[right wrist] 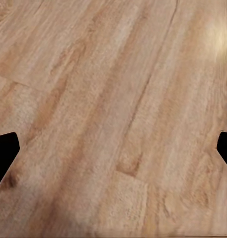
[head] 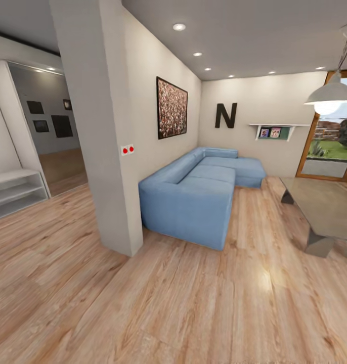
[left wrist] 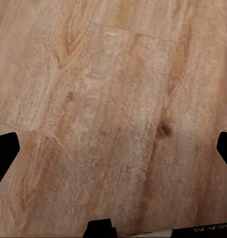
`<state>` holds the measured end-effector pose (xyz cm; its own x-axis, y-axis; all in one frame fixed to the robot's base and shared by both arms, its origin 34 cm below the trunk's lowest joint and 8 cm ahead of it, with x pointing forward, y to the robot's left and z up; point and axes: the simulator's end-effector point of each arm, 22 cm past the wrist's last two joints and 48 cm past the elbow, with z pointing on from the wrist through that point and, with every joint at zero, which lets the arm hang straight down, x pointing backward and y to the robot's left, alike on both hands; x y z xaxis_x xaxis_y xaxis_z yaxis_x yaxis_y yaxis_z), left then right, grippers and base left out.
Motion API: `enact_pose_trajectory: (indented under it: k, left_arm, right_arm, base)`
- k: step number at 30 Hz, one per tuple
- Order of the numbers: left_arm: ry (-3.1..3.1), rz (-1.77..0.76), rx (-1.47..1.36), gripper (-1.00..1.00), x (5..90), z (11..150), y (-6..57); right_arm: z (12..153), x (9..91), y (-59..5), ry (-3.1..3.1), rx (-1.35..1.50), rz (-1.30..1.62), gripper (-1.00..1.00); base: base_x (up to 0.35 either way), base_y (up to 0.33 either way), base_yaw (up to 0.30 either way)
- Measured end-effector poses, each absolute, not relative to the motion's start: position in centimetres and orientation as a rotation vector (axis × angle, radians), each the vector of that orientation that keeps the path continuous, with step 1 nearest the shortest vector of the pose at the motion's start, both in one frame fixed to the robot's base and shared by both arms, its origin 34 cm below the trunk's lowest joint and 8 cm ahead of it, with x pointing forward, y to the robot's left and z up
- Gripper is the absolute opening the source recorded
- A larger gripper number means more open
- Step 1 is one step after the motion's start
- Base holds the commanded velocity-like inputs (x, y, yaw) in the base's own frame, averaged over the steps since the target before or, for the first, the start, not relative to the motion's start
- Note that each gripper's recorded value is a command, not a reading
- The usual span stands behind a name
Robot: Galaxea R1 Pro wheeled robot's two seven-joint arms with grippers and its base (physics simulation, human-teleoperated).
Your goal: Pick up the poster from the kitchen countertop and hang it on one of the wall nails in the kitchen.
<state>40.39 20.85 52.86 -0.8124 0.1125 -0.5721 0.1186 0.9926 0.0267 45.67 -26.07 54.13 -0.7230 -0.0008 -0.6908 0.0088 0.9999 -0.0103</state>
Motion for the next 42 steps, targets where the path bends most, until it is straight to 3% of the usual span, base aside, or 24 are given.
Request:
enact_pose_trajectory:
  k: [42]
  left_arm:
    - [2.515,-0.015,0.158,1.00,40.4,53.1,20.8]
  right_arm:
    - [55.3,46.6,-27.0,2.343,0.000,-0.033,1.00]
  base:
    - [0.000,0.000,-0.274]
